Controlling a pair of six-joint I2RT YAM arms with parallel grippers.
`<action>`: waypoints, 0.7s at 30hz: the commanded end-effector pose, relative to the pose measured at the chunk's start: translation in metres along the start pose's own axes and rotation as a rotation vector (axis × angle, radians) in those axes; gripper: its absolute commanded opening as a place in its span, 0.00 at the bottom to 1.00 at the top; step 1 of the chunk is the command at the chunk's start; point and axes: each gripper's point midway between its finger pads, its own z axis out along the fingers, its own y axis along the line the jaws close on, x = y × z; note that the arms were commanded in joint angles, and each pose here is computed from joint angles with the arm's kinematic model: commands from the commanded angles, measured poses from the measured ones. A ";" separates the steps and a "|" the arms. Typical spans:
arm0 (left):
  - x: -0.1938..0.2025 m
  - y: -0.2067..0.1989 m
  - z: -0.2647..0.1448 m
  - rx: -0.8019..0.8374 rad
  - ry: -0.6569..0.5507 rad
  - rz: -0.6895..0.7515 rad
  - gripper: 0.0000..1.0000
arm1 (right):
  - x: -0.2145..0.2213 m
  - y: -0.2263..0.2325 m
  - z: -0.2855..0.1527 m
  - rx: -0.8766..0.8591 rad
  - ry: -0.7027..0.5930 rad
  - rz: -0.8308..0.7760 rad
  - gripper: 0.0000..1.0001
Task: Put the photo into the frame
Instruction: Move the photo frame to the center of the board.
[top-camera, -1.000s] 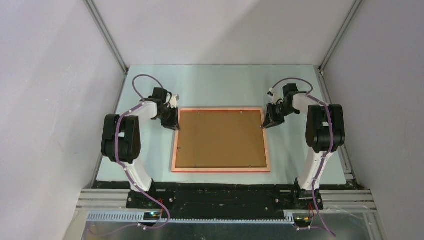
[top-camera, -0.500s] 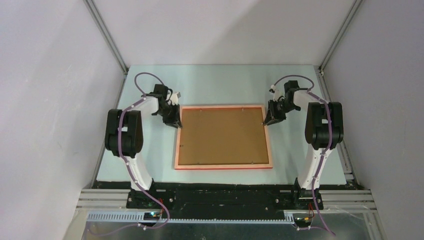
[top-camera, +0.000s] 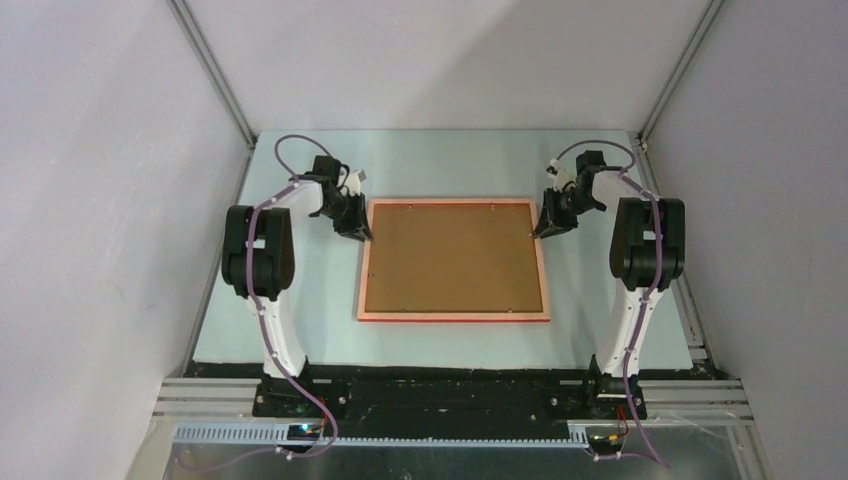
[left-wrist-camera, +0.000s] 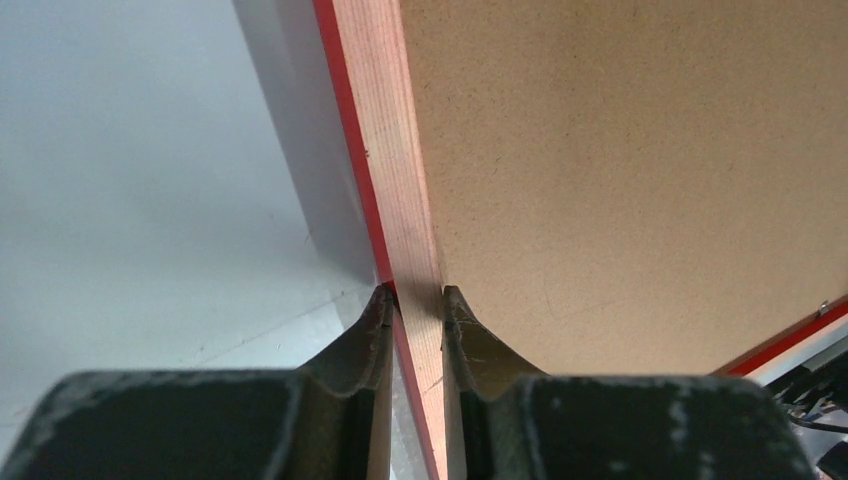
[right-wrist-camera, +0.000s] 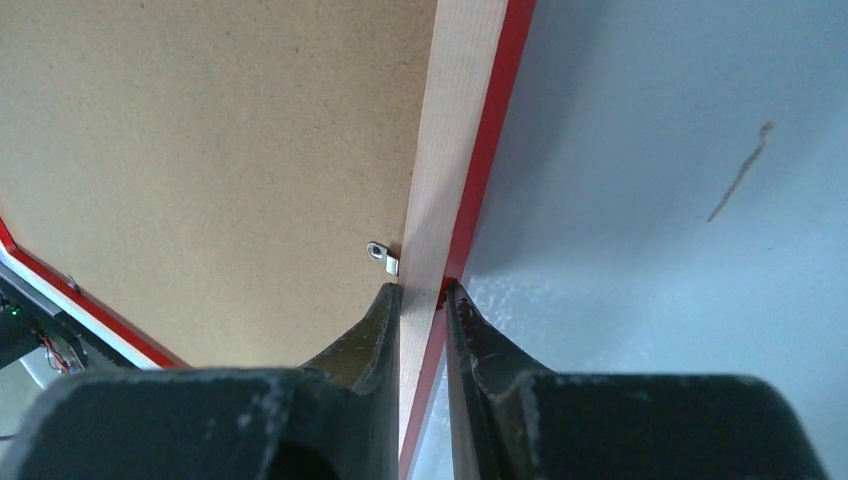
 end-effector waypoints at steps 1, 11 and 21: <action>-0.025 -0.026 0.000 0.102 -0.051 0.019 0.05 | -0.021 -0.003 -0.008 0.006 -0.068 -0.038 0.15; -0.039 -0.016 -0.023 -0.008 -0.129 0.070 0.34 | -0.025 0.005 -0.033 0.016 -0.159 -0.069 0.50; -0.048 0.012 -0.076 -0.273 -0.260 0.128 0.62 | -0.036 0.038 -0.086 0.034 -0.319 -0.173 0.68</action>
